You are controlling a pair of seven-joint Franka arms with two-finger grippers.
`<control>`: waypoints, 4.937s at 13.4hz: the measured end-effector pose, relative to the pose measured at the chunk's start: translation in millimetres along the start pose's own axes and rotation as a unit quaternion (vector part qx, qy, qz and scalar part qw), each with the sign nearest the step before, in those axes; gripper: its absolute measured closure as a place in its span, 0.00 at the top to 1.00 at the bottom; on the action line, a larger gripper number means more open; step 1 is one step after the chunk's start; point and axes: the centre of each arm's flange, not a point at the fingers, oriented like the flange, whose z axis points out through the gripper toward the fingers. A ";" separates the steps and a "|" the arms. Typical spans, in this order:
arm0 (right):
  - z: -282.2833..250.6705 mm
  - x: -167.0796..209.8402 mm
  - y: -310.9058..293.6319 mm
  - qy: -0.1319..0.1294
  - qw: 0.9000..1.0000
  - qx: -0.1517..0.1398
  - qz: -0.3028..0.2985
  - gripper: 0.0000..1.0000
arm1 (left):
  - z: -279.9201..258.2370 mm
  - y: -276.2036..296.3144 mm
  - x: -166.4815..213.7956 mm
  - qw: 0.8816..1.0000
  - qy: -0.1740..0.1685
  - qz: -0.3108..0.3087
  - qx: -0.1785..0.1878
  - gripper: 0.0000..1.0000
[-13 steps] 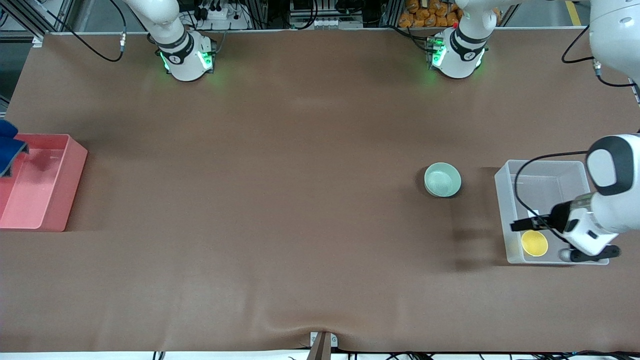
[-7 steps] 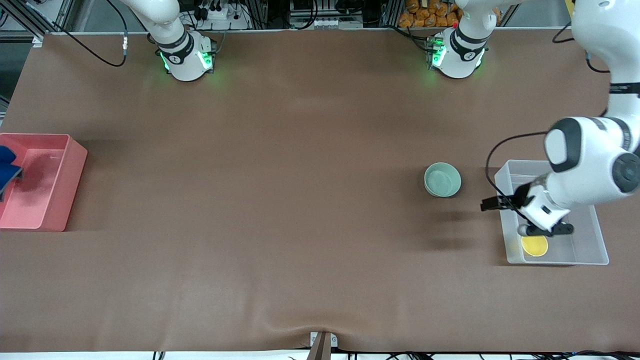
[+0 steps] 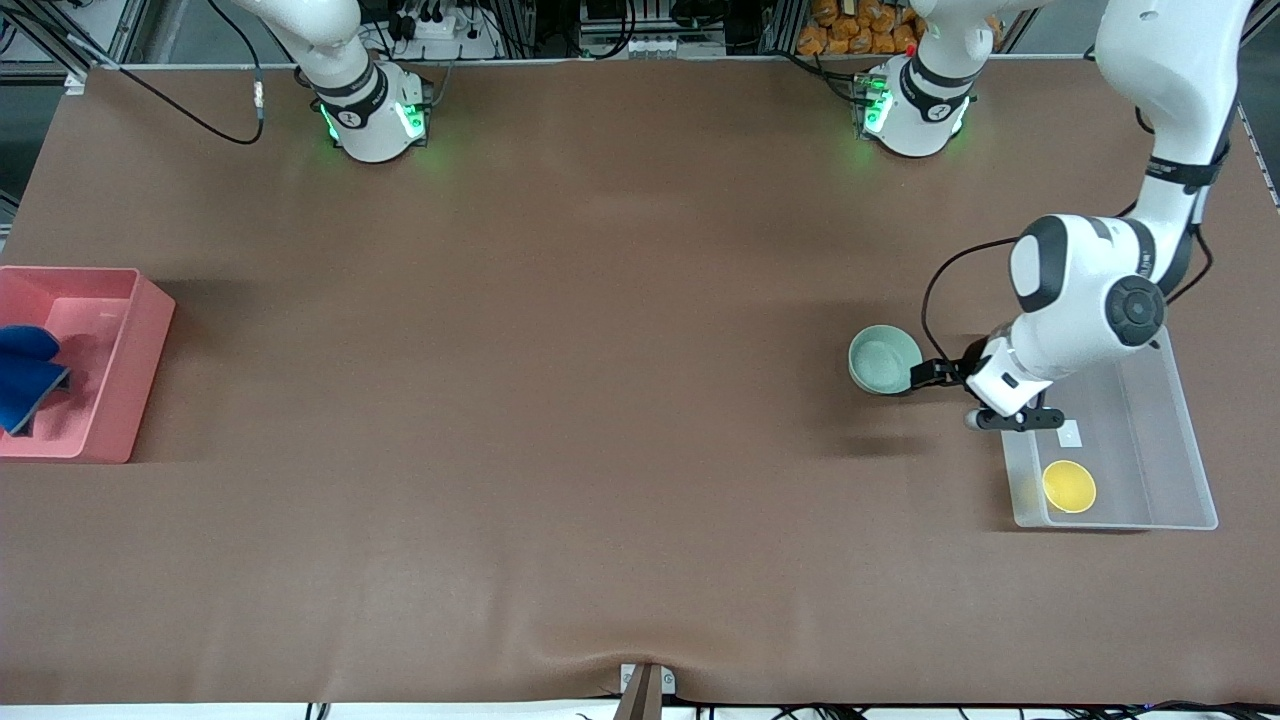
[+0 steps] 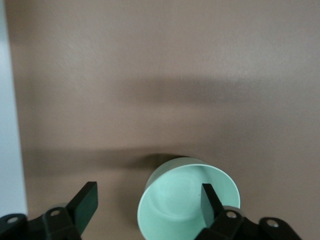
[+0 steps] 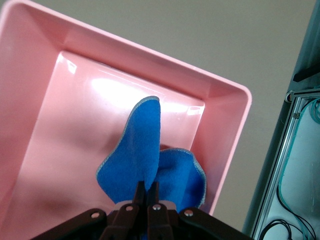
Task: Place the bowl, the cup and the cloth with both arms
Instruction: 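Move the left gripper to the pale green bowl and grasp its rim, then carry the green bowl with the left gripper into the clear tray, then lower the bowl into the clear tray and open the left gripper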
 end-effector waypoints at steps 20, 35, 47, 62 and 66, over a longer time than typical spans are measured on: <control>-198.6 95.6 -111.1 -0.058 0.992 0.067 0.087 1.00 | 33.0 17.2 -20.3 0.997 -0.009 -0.018 0.071 0.04; -342.1 126.1 -243.5 -0.061 0.978 0.109 0.168 1.00 | -131.8 -228.6 46.0 0.998 -0.019 -0.030 0.047 0.03; -394.3 164.7 -345.7 -0.059 0.982 0.063 0.166 1.00 | -35.6 -259.8 57.9 0.998 -0.010 -0.013 0.056 0.03; -408.9 158.0 -343.4 -0.077 0.980 0.075 0.167 1.00 | -62.5 -259.3 65.8 0.998 0.007 0.015 0.068 0.93; -409.2 157.3 -341.7 -0.075 0.980 0.077 0.169 1.00 | -101.7 -245.3 72.0 0.997 0.016 0.022 0.074 1.00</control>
